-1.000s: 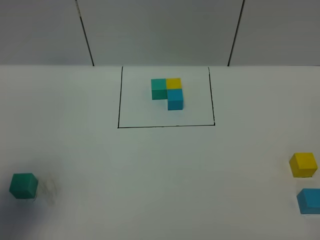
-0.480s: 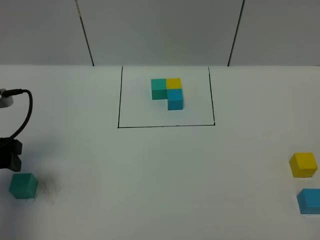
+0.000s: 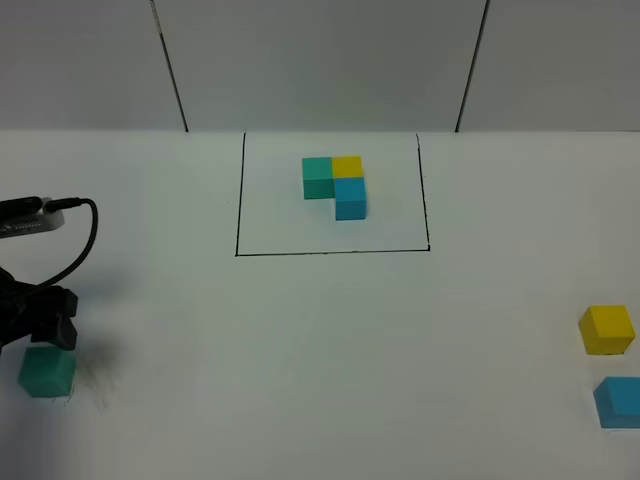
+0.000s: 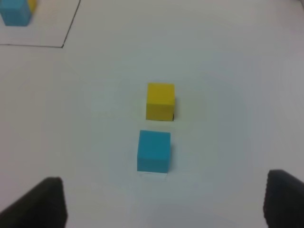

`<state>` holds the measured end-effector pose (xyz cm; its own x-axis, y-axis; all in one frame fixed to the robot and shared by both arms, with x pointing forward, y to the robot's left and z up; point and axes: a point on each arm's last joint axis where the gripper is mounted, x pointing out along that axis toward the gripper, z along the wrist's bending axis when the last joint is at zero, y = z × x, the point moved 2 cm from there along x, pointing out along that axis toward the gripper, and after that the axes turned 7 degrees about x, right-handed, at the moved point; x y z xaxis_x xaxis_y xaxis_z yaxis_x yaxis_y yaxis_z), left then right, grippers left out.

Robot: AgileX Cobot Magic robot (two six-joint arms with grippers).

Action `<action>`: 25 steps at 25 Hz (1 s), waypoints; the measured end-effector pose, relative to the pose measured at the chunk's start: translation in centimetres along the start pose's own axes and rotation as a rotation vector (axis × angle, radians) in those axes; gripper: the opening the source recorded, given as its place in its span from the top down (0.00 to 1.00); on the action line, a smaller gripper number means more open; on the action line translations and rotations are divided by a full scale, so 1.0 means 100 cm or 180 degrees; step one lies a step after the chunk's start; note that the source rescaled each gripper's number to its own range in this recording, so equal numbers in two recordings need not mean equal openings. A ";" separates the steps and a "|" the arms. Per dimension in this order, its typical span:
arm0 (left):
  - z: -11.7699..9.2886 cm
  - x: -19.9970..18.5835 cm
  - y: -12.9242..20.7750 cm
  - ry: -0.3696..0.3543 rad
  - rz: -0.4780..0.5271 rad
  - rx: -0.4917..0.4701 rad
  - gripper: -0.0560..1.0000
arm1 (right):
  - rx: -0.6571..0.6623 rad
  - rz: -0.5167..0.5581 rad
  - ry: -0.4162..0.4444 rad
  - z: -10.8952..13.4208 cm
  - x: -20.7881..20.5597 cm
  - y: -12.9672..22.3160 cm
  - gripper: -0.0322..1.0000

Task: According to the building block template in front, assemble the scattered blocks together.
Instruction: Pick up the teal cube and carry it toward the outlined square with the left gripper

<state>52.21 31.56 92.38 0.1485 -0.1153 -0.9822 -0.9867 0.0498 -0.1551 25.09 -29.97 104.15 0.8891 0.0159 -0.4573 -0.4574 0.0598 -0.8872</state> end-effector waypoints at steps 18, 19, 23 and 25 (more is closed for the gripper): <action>0.005 0.024 0.000 -0.0029 0.0186 0.0037 0.36 | 0.0000 0.0000 0.0000 0.000 0.000 0.000 0.28; 0.006 0.024 0.000 -0.0038 0.0189 0.0048 0.36 | 0.0000 0.0000 0.0000 0.000 0.000 0.000 0.28; 0.006 0.024 0.000 -0.0059 0.0199 0.0071 0.43 | 0.0000 0.0000 0.0000 0.000 0.000 0.000 0.28; 0.006 0.024 0.000 -0.0060 0.0199 0.0072 0.46 | 0.0000 0.0000 0.0000 0.000 0.000 0.000 0.28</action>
<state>52.59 31.92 89.93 0.0881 -0.0925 -0.9918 -0.9923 0.0788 -0.0954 25.09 -29.97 104.15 0.8891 0.0159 -0.4573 -0.4574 0.0598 -0.8872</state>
